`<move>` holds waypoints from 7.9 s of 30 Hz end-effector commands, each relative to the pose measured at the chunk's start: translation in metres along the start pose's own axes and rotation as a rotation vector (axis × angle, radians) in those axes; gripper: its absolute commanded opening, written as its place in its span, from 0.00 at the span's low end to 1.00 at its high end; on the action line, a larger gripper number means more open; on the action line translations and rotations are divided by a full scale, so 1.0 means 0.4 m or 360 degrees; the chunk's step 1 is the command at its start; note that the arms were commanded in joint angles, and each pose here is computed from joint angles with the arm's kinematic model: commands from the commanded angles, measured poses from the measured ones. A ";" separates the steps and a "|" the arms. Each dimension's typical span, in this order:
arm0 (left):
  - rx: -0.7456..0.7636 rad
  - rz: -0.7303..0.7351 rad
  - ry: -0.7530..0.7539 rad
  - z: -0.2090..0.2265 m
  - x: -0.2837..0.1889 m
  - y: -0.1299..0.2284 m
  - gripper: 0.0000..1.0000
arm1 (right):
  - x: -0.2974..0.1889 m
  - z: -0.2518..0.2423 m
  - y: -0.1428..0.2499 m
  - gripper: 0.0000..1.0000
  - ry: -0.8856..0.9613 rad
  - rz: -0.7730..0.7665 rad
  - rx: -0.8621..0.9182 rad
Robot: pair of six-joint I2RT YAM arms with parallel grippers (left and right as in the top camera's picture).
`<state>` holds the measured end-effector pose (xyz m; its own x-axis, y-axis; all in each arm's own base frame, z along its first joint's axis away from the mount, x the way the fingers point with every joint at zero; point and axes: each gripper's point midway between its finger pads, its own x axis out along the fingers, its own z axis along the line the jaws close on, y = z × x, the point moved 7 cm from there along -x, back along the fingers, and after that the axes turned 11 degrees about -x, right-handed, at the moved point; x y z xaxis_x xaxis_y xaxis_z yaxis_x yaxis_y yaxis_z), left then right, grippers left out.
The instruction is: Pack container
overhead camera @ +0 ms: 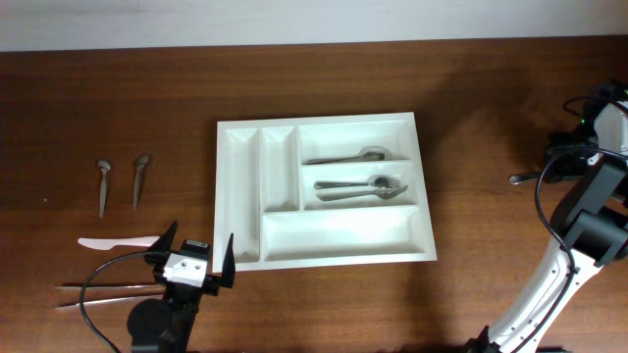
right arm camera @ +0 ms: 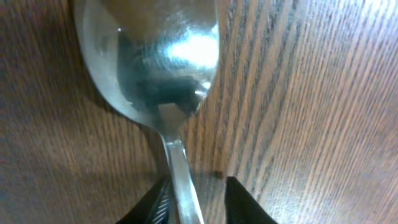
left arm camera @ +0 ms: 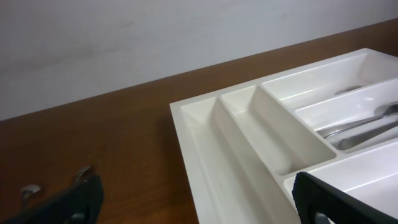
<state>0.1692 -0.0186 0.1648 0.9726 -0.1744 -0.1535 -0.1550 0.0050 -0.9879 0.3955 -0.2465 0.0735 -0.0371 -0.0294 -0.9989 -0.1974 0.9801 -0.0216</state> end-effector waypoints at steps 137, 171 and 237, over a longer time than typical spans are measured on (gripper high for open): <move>0.0026 -0.0007 -0.0018 0.004 0.000 0.003 0.99 | 0.075 0.095 0.066 0.46 0.0105 0.0120 -0.0242; 0.0026 -0.0007 -0.0018 0.004 0.000 0.003 0.99 | -0.298 0.261 0.220 0.04 -0.0481 0.0130 -0.0401; 0.0026 -0.0006 -0.0018 0.004 0.000 0.003 0.99 | -0.282 0.336 0.594 0.83 -0.0230 0.0197 -0.0757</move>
<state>0.1692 -0.0186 0.1648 0.9726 -0.1744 -0.1535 -0.1550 0.0054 -0.9879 0.4803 0.0543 0.1606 -0.0136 0.1746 -0.9845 -0.4931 0.8554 0.1585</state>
